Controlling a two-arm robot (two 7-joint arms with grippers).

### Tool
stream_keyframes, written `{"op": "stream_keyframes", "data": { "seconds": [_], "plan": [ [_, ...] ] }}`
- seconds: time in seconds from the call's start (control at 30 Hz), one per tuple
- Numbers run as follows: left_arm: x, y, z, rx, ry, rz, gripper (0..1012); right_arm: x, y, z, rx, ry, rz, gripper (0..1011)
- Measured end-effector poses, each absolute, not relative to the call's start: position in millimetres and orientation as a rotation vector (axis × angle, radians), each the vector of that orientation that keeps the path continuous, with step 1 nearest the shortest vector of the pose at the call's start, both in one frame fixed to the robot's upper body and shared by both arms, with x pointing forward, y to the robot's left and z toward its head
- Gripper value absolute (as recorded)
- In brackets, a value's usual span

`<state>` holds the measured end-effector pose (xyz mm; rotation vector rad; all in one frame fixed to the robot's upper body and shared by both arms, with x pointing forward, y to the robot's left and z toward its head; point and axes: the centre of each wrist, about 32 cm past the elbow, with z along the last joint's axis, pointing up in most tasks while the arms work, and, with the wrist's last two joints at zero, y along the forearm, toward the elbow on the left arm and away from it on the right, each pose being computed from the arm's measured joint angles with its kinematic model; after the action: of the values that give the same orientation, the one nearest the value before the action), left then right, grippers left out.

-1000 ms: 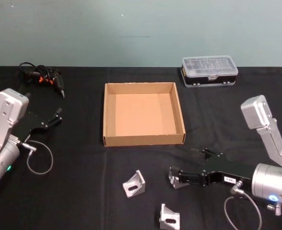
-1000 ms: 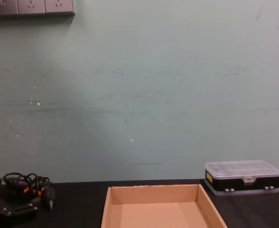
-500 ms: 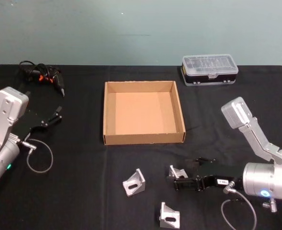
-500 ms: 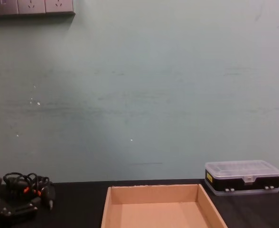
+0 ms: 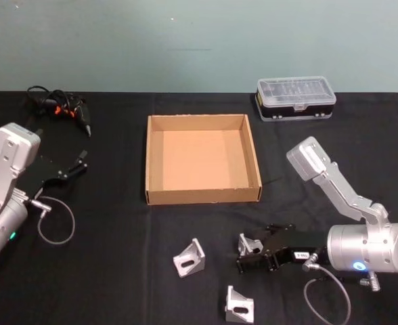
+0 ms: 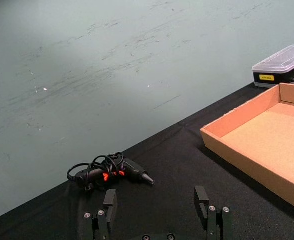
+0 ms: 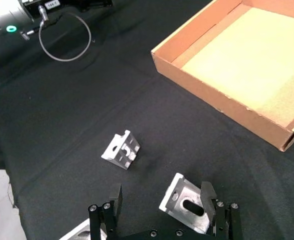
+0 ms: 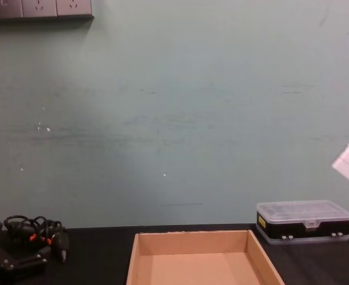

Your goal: Use one hand to pick up the angle iron from the table and place it into the box.

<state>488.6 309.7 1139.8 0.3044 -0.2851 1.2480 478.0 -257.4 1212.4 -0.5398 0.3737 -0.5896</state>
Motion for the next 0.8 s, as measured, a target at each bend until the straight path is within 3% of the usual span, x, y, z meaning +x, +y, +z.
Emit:
{"op": "stream_keyframes", "data": {
  "seconds": [0.4,0.8],
  "plan": [
    [488.6,309.7,1139.8,0.304,-0.285,1.248,1012,479.4,-253.8,1209.9,-0.573,0.363,-0.581,972],
    [488.6,309.7,1139.8,0.305,-0.285,1.248,1011,480.3,-251.9,1206.9,-0.578,0.342,-0.575,640]
  ]
}}
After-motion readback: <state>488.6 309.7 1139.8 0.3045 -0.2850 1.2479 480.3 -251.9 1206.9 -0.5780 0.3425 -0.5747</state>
